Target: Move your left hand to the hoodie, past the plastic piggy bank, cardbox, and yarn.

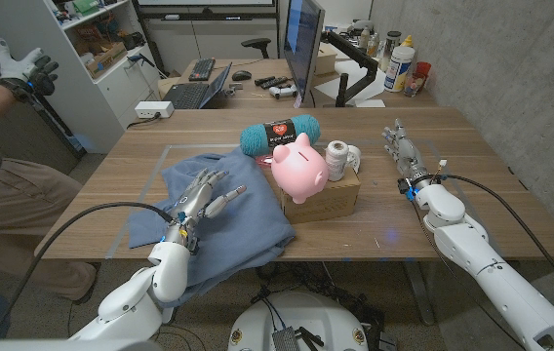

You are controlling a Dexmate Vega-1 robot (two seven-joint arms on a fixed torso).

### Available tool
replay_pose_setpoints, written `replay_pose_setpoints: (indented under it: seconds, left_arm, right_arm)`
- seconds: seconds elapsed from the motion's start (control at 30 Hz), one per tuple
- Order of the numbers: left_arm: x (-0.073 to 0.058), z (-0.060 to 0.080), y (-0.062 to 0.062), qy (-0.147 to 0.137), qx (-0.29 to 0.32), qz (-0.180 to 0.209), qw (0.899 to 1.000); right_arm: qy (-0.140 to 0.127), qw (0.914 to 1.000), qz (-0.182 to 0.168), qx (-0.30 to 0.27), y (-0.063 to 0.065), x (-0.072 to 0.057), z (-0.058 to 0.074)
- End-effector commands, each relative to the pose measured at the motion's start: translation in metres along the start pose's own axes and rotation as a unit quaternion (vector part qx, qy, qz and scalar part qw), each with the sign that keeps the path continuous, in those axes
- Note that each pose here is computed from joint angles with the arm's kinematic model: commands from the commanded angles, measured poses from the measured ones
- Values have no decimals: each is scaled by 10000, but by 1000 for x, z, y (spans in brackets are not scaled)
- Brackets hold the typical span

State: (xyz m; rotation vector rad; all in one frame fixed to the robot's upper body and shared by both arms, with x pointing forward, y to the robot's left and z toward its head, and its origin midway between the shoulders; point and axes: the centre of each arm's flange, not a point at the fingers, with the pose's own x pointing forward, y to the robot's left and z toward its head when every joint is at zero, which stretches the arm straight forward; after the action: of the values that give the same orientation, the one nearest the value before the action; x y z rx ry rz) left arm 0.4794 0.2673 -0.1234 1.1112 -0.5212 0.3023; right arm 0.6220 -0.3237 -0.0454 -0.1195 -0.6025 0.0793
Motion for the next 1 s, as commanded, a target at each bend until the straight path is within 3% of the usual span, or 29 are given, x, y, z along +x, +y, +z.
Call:
replay_pose_setpoints:
  seconds: [0.03,0.4,1.0]
  left_arm:
    - [-2,-1,-3,-51,-4,13,10000]
    - [-1,-2,-5,22,-21,-71,10000]
    - [0,0,-5,-102,36,-45,9999]
  right_arm:
    - [-5,10000,39,30,0,0,-3]
    - [22,10000,24,28,-1,-1,-2]
    - [31,10000,26,82,1,-1,-3]
